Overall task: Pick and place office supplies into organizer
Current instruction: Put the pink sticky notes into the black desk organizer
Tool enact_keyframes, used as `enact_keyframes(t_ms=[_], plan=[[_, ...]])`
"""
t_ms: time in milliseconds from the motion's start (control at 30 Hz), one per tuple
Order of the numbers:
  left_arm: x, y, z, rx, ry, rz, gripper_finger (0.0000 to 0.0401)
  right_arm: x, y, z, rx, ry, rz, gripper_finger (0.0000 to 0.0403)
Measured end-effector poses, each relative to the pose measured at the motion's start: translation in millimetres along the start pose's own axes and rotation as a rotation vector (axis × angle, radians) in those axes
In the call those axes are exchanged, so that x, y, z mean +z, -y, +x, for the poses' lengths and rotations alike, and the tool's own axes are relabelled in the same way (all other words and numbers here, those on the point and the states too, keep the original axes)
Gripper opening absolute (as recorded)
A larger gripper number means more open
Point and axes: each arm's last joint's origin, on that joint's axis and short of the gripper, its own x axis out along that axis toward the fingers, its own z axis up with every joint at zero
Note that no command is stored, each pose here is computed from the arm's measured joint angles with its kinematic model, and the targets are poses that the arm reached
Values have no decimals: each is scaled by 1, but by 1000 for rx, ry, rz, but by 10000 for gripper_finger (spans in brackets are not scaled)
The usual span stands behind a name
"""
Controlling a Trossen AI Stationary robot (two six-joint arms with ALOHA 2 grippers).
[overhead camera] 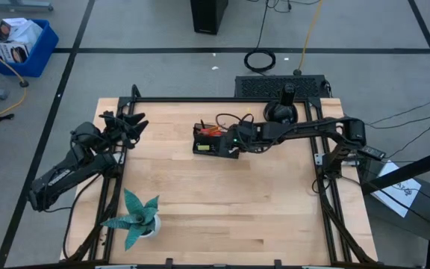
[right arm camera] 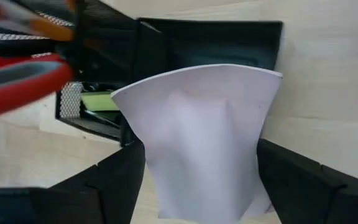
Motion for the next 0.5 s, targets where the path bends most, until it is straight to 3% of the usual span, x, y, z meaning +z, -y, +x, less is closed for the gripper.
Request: enact_keyframes(t_ms=[233,500], plan=[[0,0,0,1,0,0,255,7,-21,8,-83,-16,-29,288],[0,0,0,1,0,0,255,11,-21,12,-95,-34,41,292]])
